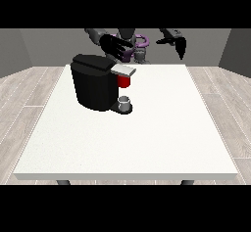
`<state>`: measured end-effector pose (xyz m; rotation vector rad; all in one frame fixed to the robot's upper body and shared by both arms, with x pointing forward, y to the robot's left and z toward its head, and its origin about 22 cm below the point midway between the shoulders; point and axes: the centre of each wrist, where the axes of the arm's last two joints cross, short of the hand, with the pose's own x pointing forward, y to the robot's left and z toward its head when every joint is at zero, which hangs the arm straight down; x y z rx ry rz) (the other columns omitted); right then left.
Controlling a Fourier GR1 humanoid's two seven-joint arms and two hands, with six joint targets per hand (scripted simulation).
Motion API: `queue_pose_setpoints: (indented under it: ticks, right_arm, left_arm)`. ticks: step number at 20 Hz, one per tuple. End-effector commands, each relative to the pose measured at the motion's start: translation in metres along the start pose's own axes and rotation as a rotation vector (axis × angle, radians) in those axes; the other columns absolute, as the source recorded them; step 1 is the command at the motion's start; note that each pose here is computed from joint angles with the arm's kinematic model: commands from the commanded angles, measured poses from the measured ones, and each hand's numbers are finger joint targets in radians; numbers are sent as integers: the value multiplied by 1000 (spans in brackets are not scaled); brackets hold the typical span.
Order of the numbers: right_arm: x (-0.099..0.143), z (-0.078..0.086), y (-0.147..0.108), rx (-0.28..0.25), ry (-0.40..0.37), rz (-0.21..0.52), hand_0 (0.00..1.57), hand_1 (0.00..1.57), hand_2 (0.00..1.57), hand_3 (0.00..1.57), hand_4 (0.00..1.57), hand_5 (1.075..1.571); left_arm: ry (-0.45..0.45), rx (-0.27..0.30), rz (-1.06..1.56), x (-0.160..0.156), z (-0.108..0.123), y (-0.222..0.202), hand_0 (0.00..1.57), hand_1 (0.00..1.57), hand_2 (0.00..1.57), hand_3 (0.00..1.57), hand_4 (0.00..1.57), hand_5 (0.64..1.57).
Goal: Insert the coffee pod into the coffee machine and close the lid
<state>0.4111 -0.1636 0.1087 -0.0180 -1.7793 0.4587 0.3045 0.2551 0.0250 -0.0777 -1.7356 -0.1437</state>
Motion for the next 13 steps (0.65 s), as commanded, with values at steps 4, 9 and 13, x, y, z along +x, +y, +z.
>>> queue_pose_setpoints:
  ticks: [4,9,13]
  right_arm:
    - [10,0,36,65,-74,-61,0,0,0,0,132,1571]
    - [-42,59,67,106,-53,-253,0,0,0,0,269,1571]
    - [-70,89,48,44,36,-309,0,0,0,0,157,1571]
  left_arm:
    - [-12,0,35,-7,5,-9,0,0,0,0,245,1571]
    - [76,42,50,-29,22,2,0,0,0,0,192,1571]
    - [89,90,25,-34,38,7,0,0,0,0,192,1571]
